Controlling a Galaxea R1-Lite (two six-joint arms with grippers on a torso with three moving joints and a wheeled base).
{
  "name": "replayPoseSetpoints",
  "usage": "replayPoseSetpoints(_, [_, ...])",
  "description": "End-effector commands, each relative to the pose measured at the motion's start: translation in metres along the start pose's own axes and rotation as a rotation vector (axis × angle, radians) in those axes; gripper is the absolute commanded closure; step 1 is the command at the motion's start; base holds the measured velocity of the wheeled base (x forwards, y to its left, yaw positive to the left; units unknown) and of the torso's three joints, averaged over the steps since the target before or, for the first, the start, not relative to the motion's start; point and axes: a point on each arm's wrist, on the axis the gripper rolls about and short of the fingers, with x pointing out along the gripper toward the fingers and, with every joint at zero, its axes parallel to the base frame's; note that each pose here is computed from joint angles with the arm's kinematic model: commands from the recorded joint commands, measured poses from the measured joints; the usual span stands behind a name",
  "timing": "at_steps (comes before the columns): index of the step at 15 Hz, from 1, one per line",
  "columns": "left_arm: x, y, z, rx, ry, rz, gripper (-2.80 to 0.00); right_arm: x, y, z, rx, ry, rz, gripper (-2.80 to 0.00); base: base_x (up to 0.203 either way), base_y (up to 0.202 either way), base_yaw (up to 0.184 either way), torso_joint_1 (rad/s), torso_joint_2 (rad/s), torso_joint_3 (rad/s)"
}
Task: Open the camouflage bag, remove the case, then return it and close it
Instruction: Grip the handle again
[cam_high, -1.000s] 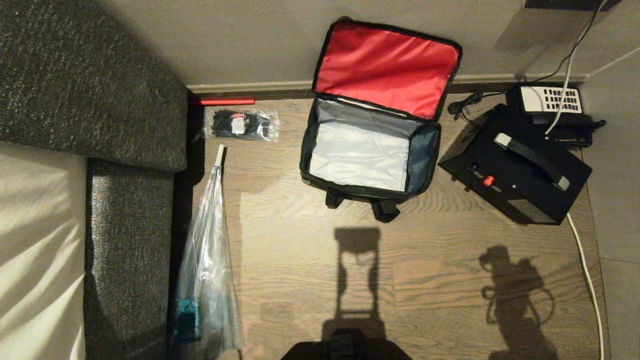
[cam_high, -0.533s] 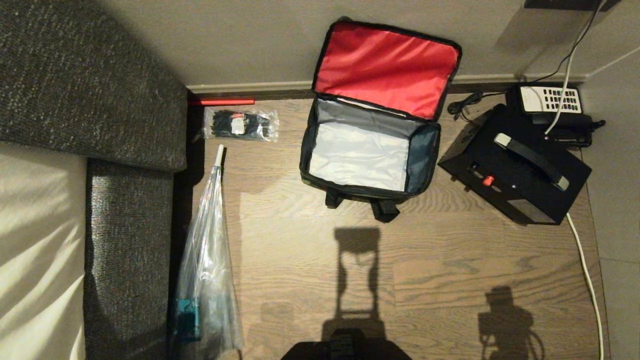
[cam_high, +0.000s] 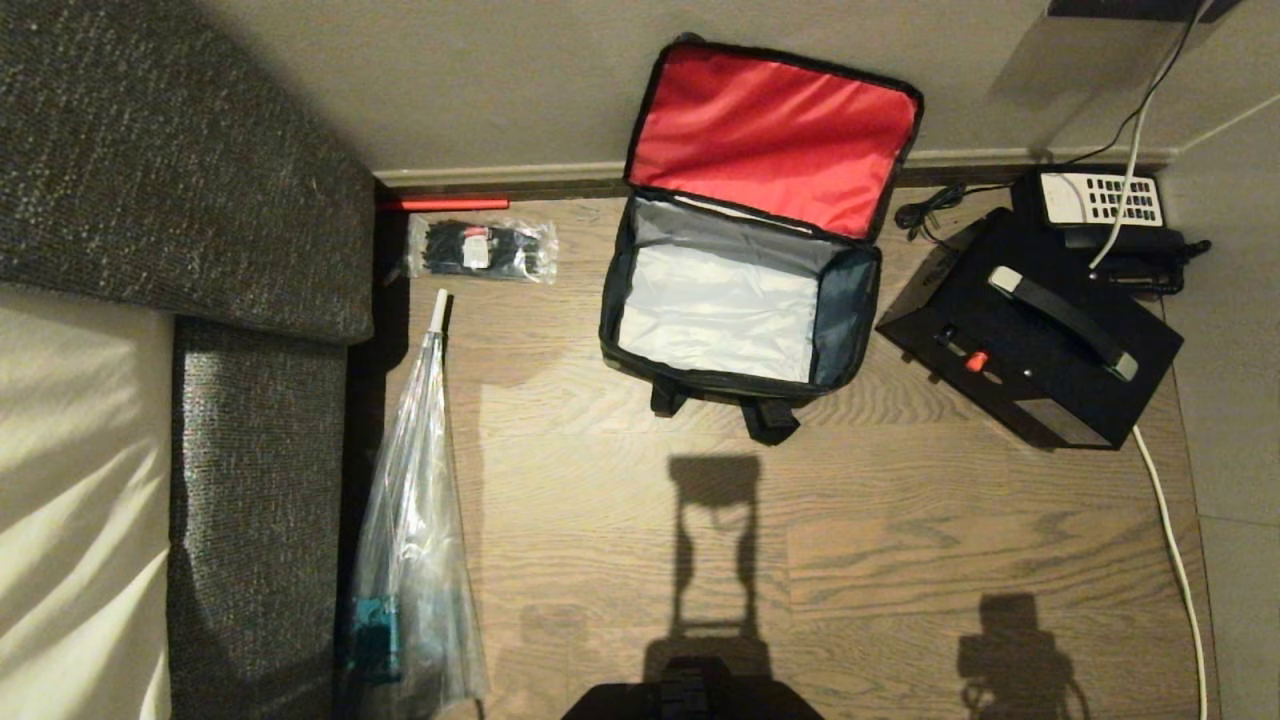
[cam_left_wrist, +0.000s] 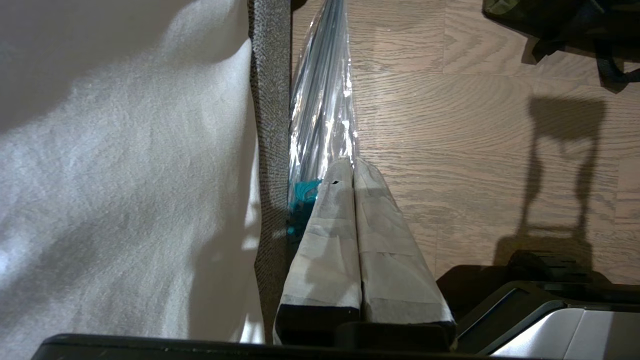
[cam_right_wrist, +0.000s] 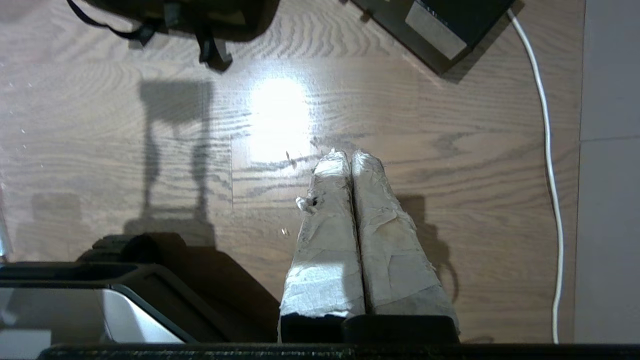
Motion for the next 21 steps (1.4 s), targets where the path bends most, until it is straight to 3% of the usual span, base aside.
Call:
replayPoseSetpoints(1, [0.0001, 0.0, -0.0005, 0.001, 0.001, 0.001, 0.0, -0.002, 0.0, -0.005, 0.01, -0.022, -0.001, 0.0, 0.0, 0.0, 0.0, 0.0, 0.0, 0.0])
replayPoseSetpoints(21, [0.0, 0.0, -0.0001, 0.001, 0.0, 0.001, 0.0, -0.0019, 0.0, -0.0046, 0.025, -0.024, -0.001, 0.0, 0.0, 0.0, 0.0, 0.0, 0.0, 0.0])
